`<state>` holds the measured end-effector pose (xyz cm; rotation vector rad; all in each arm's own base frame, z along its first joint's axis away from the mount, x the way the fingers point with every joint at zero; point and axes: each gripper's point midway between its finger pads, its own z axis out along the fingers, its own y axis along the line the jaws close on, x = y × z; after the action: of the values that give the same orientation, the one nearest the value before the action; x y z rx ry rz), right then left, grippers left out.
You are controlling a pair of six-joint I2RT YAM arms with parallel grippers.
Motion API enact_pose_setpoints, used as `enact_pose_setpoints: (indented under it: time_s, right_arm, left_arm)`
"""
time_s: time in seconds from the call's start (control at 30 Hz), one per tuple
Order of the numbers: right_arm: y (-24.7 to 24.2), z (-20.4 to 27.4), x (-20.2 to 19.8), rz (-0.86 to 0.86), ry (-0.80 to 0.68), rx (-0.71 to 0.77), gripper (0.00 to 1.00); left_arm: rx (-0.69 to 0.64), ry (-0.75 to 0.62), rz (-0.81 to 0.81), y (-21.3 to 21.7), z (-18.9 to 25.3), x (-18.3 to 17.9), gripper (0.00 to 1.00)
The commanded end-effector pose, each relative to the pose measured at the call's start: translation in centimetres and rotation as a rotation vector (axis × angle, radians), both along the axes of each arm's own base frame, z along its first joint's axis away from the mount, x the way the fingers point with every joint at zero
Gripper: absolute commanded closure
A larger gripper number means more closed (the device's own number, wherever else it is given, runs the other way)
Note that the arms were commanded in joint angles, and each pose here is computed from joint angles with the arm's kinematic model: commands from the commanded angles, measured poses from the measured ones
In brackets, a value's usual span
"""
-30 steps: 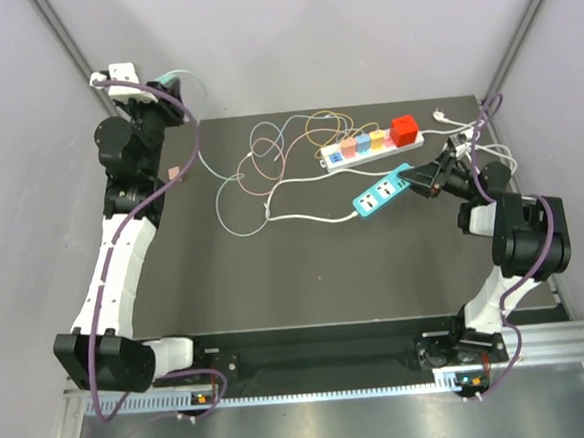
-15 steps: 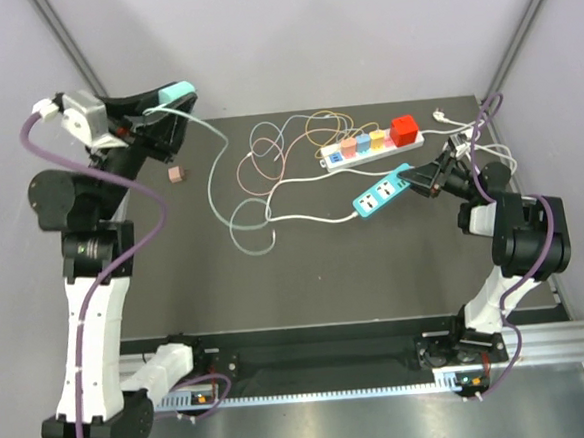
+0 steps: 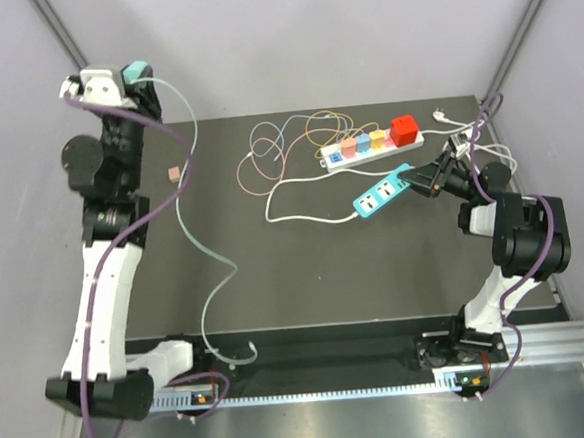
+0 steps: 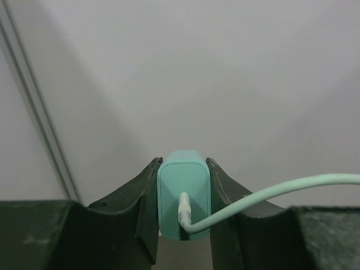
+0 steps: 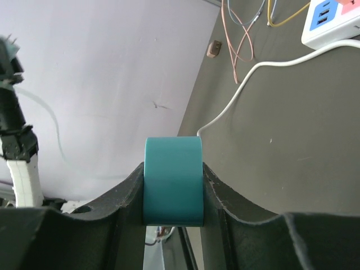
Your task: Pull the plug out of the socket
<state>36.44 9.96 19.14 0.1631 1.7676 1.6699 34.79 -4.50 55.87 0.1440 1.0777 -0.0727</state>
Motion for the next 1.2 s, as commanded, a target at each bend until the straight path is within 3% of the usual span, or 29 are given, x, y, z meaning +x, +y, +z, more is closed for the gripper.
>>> enact_pose_setpoints:
  time_s: [0.0, 0.2, 0.47, 0.77, 1.0, 1.17]
  right_arm:
    - [-0.1, 1.9, 0.0, -0.009, -0.196, -0.053, 1.00]
    - [-0.4, 1.5, 0.2, -0.015, -0.185, -0.056, 1.00]
    - [-0.5, 1.0, 0.3, -0.013, -0.170, -0.053, 1.00]
    - [-0.6, 0.9, 0.4, -0.015, -0.169, -0.055, 1.00]
    - [-0.7, 0.8, 0.4, -0.011, -0.164, -0.053, 1.00]
    - [-1.0, 0.8, 0.5, -0.016, -0.162, -0.053, 1.00]
  left_arm:
    - [-0.091, -0.100, 0.248, 4.5, 1.7, 2.2, 1.00]
    - [-0.140, -0.192, 0.453, 7.9, 4.5, 4.1, 1.00]
    - [-0.029, -0.116, 0.704, 11.2, 0.8, 7.9, 1.00]
    - [-0.018, 0.092, 0.705, 13.1, -8.9, 12.7, 1.00]
    - [-0.010, 0.375, 0.650, 12.9, -22.3, 16.7, 1.00]
    - [-0.145, 0.524, 0.624, 14.6, -29.5, 17.2, 1.00]
